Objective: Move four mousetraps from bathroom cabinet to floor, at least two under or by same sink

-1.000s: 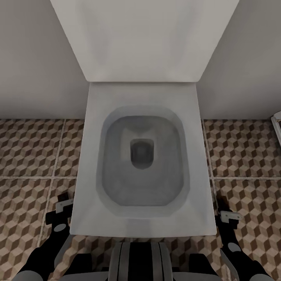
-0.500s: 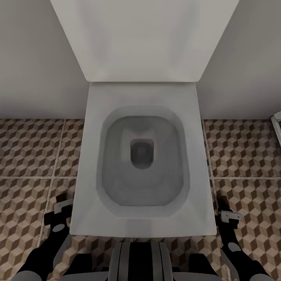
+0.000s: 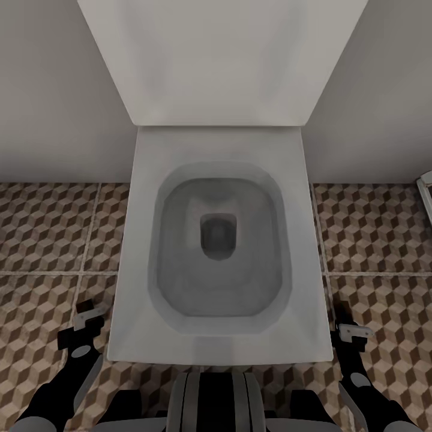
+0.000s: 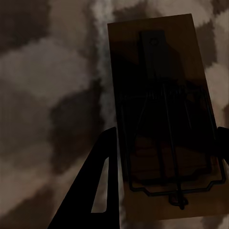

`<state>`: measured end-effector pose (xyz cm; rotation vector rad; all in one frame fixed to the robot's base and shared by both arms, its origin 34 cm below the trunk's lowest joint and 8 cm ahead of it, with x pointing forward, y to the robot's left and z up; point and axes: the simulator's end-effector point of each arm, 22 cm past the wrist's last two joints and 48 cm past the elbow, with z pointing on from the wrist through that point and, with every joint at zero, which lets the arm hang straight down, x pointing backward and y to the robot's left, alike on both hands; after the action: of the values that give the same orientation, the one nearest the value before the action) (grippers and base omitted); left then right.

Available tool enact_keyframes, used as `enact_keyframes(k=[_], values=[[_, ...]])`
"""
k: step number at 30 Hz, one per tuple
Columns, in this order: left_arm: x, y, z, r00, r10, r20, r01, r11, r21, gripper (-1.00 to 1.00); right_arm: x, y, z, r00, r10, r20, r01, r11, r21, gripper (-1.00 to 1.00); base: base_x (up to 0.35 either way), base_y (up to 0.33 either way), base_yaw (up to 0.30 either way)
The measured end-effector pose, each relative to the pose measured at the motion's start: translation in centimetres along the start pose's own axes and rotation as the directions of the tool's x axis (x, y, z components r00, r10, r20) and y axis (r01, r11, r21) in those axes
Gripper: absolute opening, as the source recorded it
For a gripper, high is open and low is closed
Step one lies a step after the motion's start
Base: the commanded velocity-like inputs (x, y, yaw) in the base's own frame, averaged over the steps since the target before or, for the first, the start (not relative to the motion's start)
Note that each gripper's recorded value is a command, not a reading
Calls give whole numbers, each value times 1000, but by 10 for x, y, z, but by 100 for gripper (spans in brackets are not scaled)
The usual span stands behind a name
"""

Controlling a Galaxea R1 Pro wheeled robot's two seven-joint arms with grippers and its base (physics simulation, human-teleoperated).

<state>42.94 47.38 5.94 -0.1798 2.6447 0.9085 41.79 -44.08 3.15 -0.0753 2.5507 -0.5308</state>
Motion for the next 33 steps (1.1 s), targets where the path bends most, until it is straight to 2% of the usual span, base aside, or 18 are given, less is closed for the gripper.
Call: enact_keyframes(k=[33], values=[[0, -5, -2, 1000, -14, -2, 14, 1000, 7, -100, 0, 0, 0, 1000, 0, 0, 0, 1000, 0, -100, 0, 0, 0]])
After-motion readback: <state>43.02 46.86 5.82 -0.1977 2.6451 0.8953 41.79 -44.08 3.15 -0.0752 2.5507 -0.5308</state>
